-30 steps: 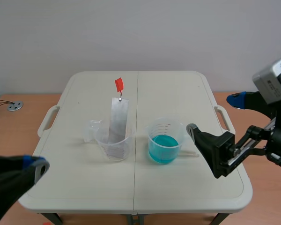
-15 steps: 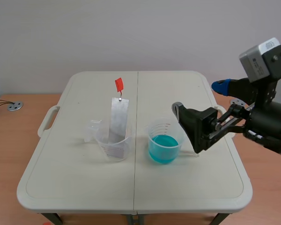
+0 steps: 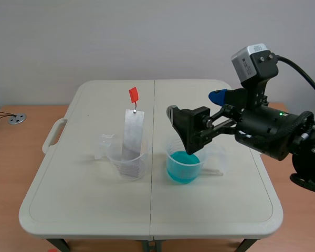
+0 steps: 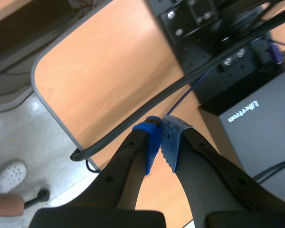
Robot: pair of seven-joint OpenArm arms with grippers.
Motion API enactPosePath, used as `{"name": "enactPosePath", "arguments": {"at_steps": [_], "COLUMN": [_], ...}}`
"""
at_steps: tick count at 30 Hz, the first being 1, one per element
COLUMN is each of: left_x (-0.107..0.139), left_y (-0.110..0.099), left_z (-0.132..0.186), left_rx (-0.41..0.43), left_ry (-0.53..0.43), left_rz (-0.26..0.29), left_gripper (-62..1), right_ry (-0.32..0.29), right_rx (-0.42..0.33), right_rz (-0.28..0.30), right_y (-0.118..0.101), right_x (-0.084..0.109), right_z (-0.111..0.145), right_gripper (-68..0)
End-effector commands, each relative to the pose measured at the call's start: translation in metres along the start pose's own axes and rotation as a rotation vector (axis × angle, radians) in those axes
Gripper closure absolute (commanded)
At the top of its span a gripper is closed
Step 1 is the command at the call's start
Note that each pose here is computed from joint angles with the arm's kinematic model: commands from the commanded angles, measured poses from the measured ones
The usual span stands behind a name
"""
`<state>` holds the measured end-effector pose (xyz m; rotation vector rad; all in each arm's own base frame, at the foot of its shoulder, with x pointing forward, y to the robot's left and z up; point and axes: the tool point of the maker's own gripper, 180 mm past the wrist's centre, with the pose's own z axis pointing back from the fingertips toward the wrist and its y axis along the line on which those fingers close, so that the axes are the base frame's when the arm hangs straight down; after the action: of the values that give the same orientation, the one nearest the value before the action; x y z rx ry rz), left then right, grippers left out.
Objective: Hold the metal plate by the orange handle, dip it into the blue solution, take it out and point at it, then put the plate back in the beaker on the left.
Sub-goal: 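Lift the metal plate out of the left beaker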
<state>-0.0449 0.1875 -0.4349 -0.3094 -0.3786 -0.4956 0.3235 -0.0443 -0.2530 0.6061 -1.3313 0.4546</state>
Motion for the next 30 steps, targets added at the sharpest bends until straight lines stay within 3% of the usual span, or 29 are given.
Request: {"name": "enactPosePath", "arguments": {"at_steps": [1, 7, 15, 30], "left_x": [0.003, -0.009, -0.018, -0.019], "left_y": [-0.001, 0.002, -0.012, -0.015], "left_z": [-0.006, -0.017, -0.020, -0.021], "left_rx": [-0.003, -0.002, -0.042, -0.050], "left_ry": [-0.014, 0.018, 0.040, 0.044], "left_rz": [-0.006, -0.006, 0.006, 0.003], "left_gripper": [-1.6, -1.6, -1.6, -1.6], "right_ry": [-0.033, -0.024, -0.022, 0.040], "right_rx": [0.011, 0.031, 0.065, 0.116], "right_rz": [-0.004, -0.049, -0.073, -0.165], "right_y": [-0.002, -0.003, -0.001, 0.012], "right_x": [0.013, 0.014, 0.021, 0.018], "right_z": [-0.007, -0.031, -0.066, -0.124], "right_gripper": [-66.3, -66.3, -66.3, -66.3]}}
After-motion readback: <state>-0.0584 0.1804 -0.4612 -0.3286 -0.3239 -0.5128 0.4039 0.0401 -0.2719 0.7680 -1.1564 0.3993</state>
